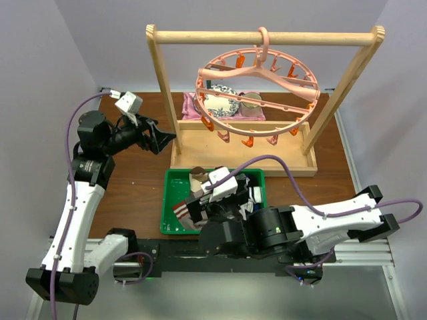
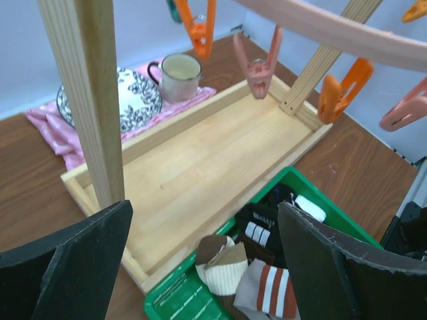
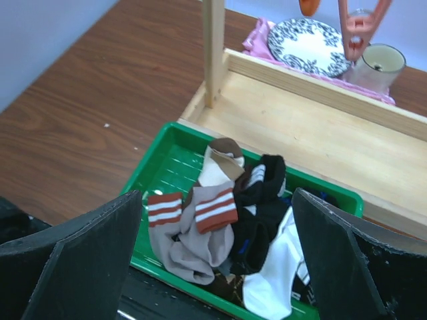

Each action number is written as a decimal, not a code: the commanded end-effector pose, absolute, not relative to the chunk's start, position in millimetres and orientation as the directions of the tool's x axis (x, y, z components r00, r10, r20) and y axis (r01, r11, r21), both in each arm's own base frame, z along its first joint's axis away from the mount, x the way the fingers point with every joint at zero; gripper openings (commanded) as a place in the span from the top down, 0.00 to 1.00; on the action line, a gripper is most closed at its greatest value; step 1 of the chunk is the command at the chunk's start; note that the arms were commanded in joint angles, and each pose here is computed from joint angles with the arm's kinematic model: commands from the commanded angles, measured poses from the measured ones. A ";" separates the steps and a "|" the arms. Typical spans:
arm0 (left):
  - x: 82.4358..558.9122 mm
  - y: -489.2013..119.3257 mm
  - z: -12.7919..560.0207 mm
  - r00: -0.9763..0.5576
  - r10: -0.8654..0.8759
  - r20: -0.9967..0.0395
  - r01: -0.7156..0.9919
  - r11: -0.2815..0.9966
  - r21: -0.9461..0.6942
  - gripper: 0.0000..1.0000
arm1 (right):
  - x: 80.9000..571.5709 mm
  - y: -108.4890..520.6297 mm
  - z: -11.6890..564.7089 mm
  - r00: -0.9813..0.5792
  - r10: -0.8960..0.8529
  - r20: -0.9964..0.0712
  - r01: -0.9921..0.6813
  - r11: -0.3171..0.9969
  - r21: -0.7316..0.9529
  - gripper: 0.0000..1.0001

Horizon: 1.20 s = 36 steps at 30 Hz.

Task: Clip the socks to the hanger
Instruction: Open the clamp at the hanger.

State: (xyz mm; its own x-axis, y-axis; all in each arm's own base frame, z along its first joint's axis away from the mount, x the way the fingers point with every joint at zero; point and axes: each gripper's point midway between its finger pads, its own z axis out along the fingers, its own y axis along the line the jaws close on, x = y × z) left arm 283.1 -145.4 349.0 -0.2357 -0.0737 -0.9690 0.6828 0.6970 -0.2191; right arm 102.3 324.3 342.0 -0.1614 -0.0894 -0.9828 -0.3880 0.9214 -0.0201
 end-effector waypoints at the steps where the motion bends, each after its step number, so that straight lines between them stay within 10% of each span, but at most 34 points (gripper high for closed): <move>1: 285.2 -142.5 337.6 -0.318 -0.045 -0.947 0.651 0.716 -0.253 0.03 | 102.8 332.3 387.7 -0.129 0.012 -0.992 -0.428 0.902 0.066 0.01; 25: 288.5 -136.3 340.8 -0.220 -0.059 -0.974 0.639 0.746 -0.190 0.00 | 184.5 410.4 447.2 -0.299 0.305 -0.904 -0.482 0.770 0.419 0.06; 36: 293.2 -134.4 342.4 -0.192 -0.057 -0.980 0.633 0.756 -0.168 0.00 | 242.6 324.0 432.2 -0.183 0.392 -0.902 -0.215 0.879 0.426 0.06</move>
